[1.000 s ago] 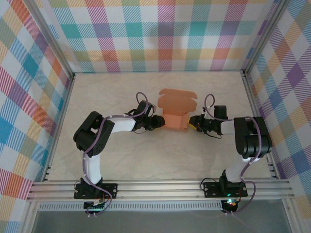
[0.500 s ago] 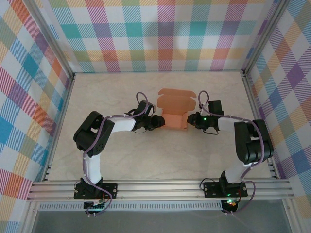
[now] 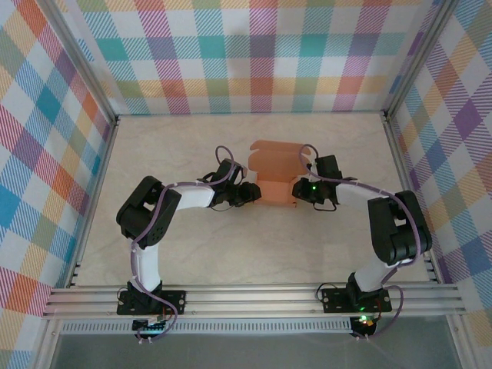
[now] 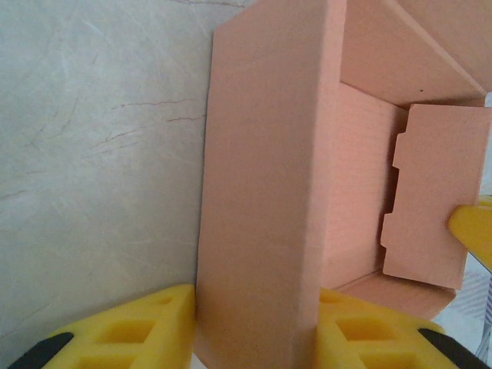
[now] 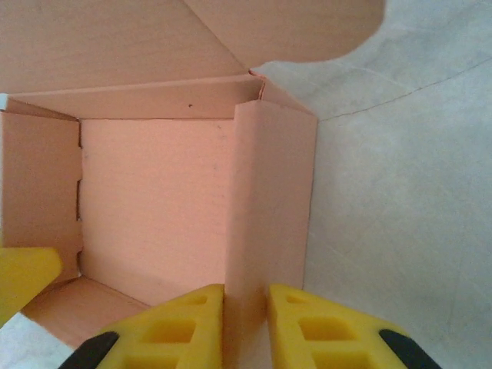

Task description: Fold the paper box

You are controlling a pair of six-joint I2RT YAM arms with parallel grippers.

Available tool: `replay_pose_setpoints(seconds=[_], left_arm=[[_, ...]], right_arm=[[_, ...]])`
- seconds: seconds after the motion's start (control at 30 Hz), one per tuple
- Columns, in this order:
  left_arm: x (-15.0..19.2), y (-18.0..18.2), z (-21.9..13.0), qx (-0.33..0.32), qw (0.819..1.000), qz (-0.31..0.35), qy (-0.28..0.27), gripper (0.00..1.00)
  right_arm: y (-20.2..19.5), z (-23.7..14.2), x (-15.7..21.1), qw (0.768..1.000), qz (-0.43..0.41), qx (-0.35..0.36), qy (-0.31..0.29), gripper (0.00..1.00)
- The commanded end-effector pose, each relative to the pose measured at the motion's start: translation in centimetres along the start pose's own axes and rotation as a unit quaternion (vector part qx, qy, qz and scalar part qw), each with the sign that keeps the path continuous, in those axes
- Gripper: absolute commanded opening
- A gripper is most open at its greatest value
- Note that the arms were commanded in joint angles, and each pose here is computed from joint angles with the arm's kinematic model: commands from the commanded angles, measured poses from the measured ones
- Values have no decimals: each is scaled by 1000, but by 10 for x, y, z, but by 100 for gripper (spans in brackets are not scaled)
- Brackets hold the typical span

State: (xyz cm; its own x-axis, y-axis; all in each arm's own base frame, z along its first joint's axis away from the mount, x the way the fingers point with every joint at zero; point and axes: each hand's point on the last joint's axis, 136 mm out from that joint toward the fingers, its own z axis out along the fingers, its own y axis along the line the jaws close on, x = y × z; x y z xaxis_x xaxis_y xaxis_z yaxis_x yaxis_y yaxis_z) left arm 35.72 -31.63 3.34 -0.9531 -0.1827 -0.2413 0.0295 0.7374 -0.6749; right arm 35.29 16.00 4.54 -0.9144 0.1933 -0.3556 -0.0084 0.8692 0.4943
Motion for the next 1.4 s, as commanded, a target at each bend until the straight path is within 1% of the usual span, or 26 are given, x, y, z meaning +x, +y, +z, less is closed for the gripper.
replay_pose_setpoints(seconds=[0.0,0.1,0.17,0.3,0.43,0.63,0.87,0.97,1.0,1.13,1.17,1.2,1.23,1.3,1.37], left_arm=[[12,10,12,-6,1000,-2,26,38],[12,11,13,-6,1000,-3,27,38],[12,11,13,-6,1000,-3,27,38],[12,11,14,-5,1000,-3,28,38],[13,11,15,-3,1000,-4,30,38],[14,12,16,-2,1000,-5,31,38],[15,11,16,2,999,-5,32,38],[16,12,16,2,999,-5,32,37],[15,11,16,3,999,-4,32,37],[16,12,16,2,999,-5,32,37],[16,12,16,2,999,-6,32,38],[16,12,16,2,999,-5,32,37],[16,12,16,2,999,-6,32,37],[16,12,16,2,999,-6,31,37],[16,13,16,1,999,-7,32,37]], right_arm=[[-31,5,30,995,-6,83,52,17],[-31,5,30,994,-12,93,53,13],[-32,5,30,993,-17,107,56,13],[-32,5,32,987,-36,141,66,13],[-28,7,35,982,-47,165,76,17],[-26,3,34,966,-68,235,85,17],[-28,8,34,943,-98,304,98,7],[-29,10,35,934,-108,324,102,1],[-30,10,35,933,-108,329,103,0],[-30,12,33,929,-108,338,103,0],[-30,14,33,929,-107,339,103,7],[-30,15,32,929,-107,339,103,12],[-30,16,32,929,-107,337,103,14],[-30,19,32,929,-107,337,106,14],[-31,21,33,929,-107,337,108,7]])
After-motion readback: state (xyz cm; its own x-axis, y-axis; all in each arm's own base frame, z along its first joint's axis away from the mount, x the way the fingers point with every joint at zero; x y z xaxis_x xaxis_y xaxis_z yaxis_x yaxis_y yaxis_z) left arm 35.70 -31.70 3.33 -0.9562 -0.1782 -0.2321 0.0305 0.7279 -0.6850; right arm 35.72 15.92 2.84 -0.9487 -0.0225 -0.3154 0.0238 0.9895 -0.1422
